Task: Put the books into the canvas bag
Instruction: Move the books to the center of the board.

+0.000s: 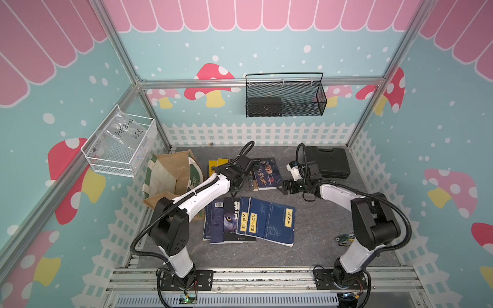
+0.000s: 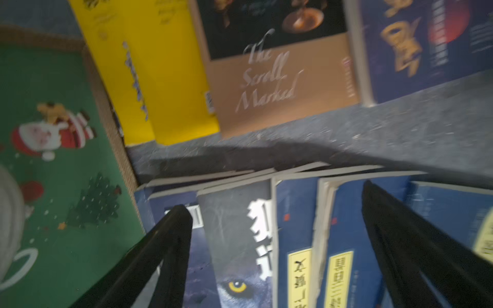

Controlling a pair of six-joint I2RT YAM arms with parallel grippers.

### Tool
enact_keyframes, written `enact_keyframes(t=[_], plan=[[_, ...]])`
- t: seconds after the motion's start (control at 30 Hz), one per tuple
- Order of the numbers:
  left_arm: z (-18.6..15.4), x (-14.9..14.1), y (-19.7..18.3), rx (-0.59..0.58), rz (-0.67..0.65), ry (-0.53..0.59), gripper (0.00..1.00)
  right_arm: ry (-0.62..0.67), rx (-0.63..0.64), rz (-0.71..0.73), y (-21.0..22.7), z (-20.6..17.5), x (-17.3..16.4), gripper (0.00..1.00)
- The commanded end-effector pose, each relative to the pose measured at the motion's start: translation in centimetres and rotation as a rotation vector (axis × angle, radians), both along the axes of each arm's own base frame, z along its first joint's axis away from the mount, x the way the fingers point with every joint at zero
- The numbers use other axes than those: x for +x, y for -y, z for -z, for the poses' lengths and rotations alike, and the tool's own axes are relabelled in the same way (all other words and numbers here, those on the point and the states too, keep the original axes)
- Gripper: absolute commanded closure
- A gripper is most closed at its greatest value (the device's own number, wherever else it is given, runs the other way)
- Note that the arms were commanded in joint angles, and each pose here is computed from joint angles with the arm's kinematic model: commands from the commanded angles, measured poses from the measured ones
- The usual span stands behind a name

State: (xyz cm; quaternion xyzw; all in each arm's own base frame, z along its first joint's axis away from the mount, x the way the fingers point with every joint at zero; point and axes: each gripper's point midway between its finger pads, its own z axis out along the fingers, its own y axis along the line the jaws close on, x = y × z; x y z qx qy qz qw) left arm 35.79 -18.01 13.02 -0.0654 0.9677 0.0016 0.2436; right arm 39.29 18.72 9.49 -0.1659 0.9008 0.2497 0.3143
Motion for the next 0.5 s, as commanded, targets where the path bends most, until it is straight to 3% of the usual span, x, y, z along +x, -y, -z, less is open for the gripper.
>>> enact_keyframes(t=[0.0, 0.27, 0.47], plan=[[1.2, -2.9, -2.7, 0.05, -0.129, 0.005, 0.01, 0.015, 0.037, -0.041, -1.0, -1.3, -2.1, 0.02], [5.0, -8.2, -7.6, 0.14, -0.26, -0.07, 0.01, 0.022, 0.043, -0.106, -2.6, -1.8, -5.7, 0.02], [7.1, -8.8, -9.4, 0.065, -0.34, -0.102, 0.01, 0.037, 0.041, -0.12, -2.6, -1.8, -6.8, 0.02]])
